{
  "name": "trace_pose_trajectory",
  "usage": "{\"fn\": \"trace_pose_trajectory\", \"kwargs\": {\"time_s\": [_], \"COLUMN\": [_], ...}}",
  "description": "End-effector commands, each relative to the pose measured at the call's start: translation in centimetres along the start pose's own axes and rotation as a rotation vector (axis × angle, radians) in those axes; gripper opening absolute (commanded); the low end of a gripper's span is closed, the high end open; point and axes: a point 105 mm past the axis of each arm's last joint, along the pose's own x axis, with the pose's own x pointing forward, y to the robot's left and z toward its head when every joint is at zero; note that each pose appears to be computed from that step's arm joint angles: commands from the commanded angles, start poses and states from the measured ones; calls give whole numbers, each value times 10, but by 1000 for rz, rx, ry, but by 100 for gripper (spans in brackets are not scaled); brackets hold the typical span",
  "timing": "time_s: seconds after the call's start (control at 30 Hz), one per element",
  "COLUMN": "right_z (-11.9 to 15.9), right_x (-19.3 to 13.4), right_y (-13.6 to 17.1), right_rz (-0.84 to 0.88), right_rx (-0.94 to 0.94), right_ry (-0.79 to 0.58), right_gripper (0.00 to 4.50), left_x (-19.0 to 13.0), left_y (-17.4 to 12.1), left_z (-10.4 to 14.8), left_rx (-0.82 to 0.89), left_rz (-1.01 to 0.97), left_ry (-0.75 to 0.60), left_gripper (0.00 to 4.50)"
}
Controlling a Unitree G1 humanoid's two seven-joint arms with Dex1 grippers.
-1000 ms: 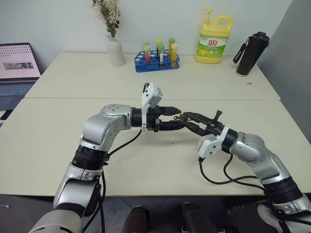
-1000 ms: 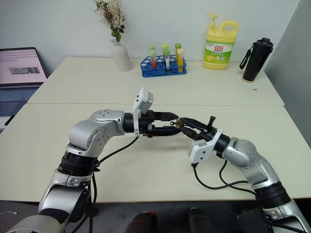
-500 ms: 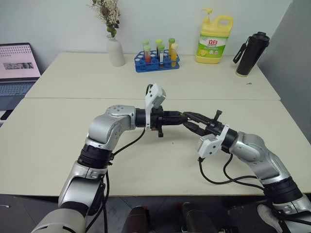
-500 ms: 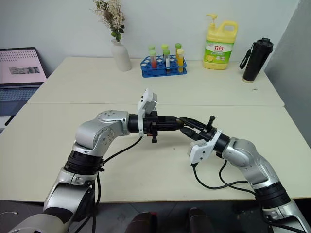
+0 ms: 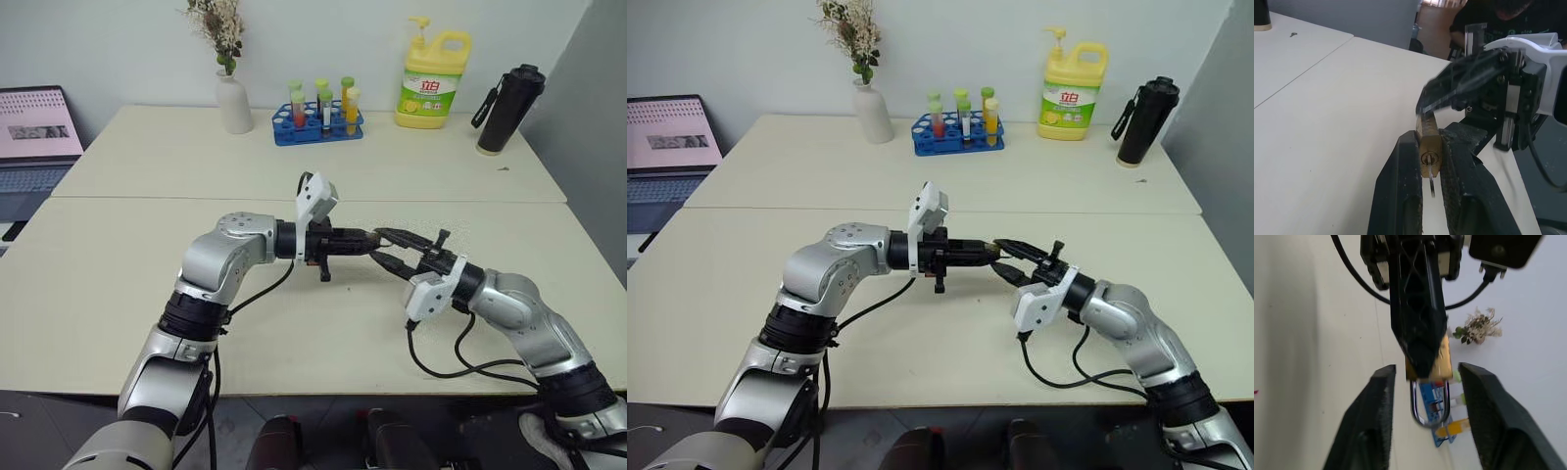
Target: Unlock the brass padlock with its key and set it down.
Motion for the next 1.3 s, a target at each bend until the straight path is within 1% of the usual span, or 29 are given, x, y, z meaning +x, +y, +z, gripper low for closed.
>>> {"fn": "trace_pose_trajectory", "kwargs": {"time_s": [0.03, 0.1, 0.13, 0.2, 0.27, 0.3, 0.4, 0.5, 0.53, 0.57, 0.7, 0.93, 1.3], "right_z": [0, 4, 7, 20, 38, 42, 57, 62, 63, 63, 62, 55, 47], "right_x": [-26, -41, -46, -49, -48, -48, -41, -37, -36, -34, -32, -31, -29], "right_y": [-12, -16, -19, -18, -16, -16, -20, -25, -27, -30, -35, -37, -22], "right_rz": [48, 81, 81, 144, 208, 222, 232, 211, 204, 195, 182, 194, 275], "right_rx": [209, 360, 410, 485, 589, 618, 710, 751, 757, 764, 780, 781, 759], "right_ry": [49, 82, 90, 80, 44, 38, -7, -24, -27, -32, -38, -31, -31], "right_gripper": [347, 348, 348, 348, 308, 282, 176, 66, 24, 1, 0, 0, 0], "left_x": [-5, -6, -7, -7, -6, -6, -4, -5, -6, -8, -11, -13, -17], "left_y": [-3, -3, -4, -7, -12, -13, -26, -33, -34, -36, -40, -45, -51], "left_z": [13, 15, 16, 18, 20, 20, 25, 28, 29, 29, 28, 27, 25], "left_rx": [38, 22, 16, 9, 5, 4, 29, 43, 44, 49, 49, 56, 53], "left_rz": [-30, -49, -61, -90, -126, -135, -194, -219, -223, -229, -235, -247, -277], "left_ry": [-46, -58, -61, -63, -63, -63, -63, -64, -64, -62, -57, -48, -37], "left_gripper": [18, 18, 18, 18, 18, 18, 18, 18, 18, 18, 18, 18, 18]}}
